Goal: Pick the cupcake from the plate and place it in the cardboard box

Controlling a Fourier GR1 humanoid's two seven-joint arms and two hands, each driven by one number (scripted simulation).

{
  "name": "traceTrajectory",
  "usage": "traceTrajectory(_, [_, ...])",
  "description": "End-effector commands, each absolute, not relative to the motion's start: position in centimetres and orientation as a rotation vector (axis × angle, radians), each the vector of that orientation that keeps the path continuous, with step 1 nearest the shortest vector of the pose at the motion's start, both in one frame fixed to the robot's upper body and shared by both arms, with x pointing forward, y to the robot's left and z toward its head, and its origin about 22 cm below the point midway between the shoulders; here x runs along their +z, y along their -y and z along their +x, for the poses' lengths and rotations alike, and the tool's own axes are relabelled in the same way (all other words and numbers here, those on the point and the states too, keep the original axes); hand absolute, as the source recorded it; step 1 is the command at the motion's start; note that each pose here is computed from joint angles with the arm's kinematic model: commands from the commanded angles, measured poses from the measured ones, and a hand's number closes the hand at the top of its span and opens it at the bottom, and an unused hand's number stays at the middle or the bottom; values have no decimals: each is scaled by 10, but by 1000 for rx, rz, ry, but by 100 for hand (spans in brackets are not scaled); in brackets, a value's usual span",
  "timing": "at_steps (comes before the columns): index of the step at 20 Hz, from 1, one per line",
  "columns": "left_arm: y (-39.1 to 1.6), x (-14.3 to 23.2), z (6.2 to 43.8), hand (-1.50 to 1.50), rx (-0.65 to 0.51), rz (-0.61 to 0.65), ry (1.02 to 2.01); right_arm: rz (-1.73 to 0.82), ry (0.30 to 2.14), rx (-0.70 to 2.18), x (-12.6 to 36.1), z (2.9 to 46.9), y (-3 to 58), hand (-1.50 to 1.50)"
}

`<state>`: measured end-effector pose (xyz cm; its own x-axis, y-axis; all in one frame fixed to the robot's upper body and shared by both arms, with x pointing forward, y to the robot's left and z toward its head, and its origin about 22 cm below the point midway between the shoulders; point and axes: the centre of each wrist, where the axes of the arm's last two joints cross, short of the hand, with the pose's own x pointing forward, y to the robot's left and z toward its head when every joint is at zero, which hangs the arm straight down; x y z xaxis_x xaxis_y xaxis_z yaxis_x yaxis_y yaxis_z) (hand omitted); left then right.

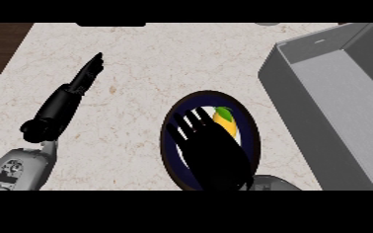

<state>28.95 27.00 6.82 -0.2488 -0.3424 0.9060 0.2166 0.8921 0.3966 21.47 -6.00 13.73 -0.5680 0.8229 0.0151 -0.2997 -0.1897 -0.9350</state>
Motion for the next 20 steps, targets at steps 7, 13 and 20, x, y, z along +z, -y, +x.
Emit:
traceTrajectory(7, [-266, 72, 298, 0, -521, 80, 1745, -741, 1220, 1888, 108, 233, 60, -150])
traceTrajectory(13, [-273, 47, 286, 0, -525, 106, 1750, -673, 1243, 1864, 98, 241, 65, -150])
traceTrajectory(20, [-281, 51, 279, 0, -521, 79, 1757, -689, 1198, 1887, 73, 248, 52, -150])
